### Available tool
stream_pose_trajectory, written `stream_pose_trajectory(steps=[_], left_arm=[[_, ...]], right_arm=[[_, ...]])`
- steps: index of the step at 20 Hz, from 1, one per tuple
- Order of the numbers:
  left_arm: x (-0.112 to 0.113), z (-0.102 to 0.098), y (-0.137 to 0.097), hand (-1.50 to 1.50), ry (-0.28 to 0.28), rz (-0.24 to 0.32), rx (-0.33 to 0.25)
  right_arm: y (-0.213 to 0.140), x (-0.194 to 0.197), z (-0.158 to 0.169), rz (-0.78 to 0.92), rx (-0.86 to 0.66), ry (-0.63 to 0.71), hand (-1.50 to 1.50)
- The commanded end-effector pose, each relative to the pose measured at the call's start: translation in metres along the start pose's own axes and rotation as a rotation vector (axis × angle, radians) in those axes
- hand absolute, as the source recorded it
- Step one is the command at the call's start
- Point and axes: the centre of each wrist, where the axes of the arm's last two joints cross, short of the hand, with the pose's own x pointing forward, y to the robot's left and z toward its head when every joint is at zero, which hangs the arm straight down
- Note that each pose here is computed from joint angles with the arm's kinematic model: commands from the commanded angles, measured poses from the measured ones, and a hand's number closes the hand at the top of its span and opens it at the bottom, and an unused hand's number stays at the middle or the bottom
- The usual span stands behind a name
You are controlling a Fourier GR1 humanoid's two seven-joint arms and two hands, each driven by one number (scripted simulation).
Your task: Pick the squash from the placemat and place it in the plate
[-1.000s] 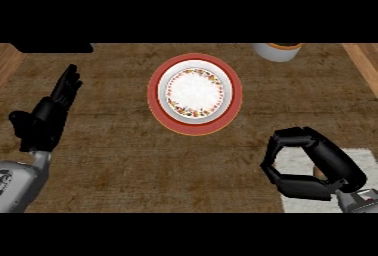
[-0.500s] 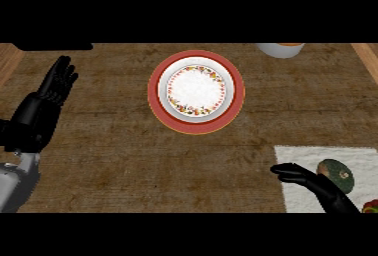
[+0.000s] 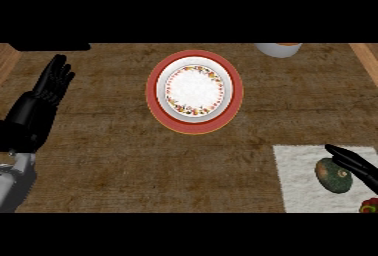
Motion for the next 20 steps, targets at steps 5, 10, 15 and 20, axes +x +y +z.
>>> stream_pose_trajectory(steps=[5, 10, 15, 20], left_arm=[[0.002, 0.002, 0.001, 0.0, 0.007, 0.005, -0.016], [0.008, -0.01, -0.005, 0.0, -0.003, 0.009, -0.027], [0.006, -0.001, -0.002, 0.0, -0.012, 0.002, -0.027], [0.029, -0.005, -0.022, 0.0, -0.019, 0.027, -0.038]], right_arm=[[-0.064, 0.046, -0.013, 0.42, 0.288, 0.326, -1.5], [-0.056, 0.061, -0.023, 0.503, 0.48, 0.5, -1.5], [-0.046, 0.052, -0.033, 0.521, 0.506, 0.559, -1.5], [-0.044, 0.045, -0.04, 0.577, 0.484, 0.588, -1.5]])
